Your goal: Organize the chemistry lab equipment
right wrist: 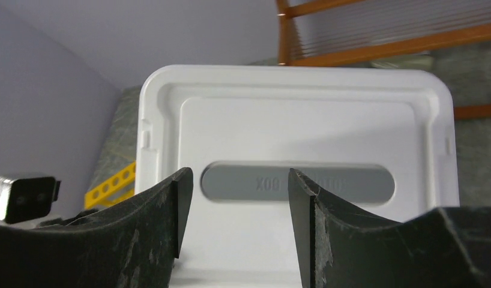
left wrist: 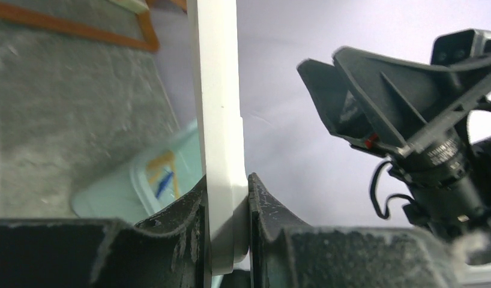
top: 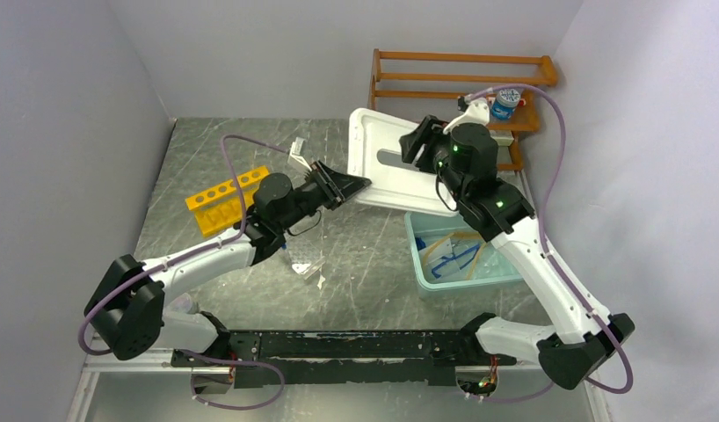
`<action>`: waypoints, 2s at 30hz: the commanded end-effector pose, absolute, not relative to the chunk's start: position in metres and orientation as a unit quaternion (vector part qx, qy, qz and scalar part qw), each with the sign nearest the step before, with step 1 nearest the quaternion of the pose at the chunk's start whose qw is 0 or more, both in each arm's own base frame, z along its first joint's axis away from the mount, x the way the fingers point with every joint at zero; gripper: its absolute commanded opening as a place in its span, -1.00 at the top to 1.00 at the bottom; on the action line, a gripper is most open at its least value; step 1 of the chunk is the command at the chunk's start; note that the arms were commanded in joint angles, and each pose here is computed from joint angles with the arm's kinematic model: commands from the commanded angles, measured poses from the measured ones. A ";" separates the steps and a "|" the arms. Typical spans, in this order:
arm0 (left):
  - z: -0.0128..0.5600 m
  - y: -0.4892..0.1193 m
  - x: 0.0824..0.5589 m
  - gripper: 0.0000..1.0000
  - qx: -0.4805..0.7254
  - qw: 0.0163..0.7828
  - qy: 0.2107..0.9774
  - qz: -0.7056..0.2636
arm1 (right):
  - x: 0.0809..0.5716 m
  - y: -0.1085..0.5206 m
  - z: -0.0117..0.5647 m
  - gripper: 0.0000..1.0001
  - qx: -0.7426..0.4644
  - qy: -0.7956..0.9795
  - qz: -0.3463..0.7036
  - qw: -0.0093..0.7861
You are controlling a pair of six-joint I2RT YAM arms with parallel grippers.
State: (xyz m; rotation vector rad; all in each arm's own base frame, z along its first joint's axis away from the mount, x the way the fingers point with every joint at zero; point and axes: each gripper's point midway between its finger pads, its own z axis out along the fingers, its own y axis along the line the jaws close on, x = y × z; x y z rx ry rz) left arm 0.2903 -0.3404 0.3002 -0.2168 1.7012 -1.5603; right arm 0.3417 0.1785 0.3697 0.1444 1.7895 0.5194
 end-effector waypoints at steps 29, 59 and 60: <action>0.233 -0.469 0.158 0.52 -0.183 0.098 0.657 -0.725 | 0.331 0.127 0.184 -0.15 0.048 0.909 0.062 0.410; 0.169 -0.470 0.165 0.13 -0.151 0.158 0.773 -0.596 | 0.307 0.126 0.176 -0.08 0.014 0.931 0.043 0.362; 0.169 -0.469 0.164 0.06 -0.150 0.158 0.776 -0.592 | 0.306 0.130 0.173 -0.05 0.006 0.933 0.050 0.355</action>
